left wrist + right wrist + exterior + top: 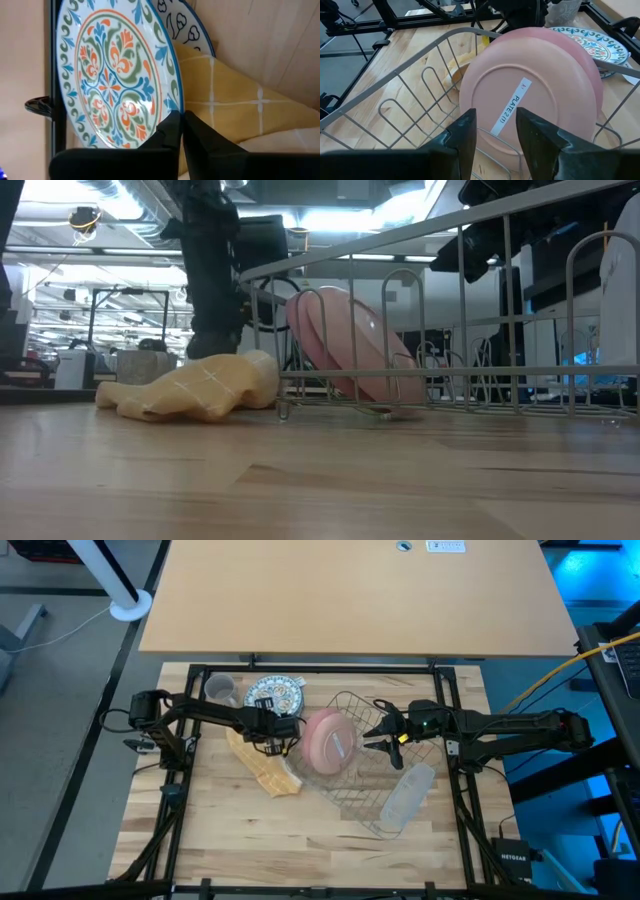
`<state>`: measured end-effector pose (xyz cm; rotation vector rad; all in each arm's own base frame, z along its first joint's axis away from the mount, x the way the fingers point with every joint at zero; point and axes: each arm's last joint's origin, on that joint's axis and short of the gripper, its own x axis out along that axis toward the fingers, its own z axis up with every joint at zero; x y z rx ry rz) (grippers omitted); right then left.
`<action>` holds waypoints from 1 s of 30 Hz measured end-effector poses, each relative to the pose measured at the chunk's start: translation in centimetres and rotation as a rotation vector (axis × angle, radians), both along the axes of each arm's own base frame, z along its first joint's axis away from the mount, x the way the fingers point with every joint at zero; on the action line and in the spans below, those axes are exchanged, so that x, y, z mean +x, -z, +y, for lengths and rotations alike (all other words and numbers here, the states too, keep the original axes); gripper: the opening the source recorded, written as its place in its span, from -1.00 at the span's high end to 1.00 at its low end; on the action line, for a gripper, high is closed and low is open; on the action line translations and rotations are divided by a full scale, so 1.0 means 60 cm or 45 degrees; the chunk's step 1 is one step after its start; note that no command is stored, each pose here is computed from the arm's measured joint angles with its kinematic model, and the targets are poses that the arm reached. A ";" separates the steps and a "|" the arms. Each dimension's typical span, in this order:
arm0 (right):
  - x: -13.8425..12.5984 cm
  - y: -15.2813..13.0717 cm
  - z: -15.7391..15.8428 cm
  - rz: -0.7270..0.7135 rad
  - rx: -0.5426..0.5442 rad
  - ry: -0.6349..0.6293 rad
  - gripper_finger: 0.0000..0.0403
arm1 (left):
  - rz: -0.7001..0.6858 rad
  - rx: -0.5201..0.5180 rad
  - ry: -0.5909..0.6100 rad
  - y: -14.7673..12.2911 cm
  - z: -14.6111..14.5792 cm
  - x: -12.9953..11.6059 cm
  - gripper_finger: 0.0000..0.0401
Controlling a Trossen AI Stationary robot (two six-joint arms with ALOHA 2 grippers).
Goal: Sort dishes
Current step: Put the orange patterned white plate into the dish rack
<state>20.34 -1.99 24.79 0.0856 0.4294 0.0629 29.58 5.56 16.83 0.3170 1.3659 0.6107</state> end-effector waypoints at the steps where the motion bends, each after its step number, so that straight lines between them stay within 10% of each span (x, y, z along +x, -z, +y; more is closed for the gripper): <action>1: 0.000 0.000 0.000 0.001 0.000 0.000 0.29 | 0.008 0.000 0.008 -0.003 0.000 0.001 0.99; 30: 0.008 -0.019 -0.009 -0.158 -0.300 0.111 0.29 | 0.164 0.003 0.005 -0.098 0.002 0.014 1.00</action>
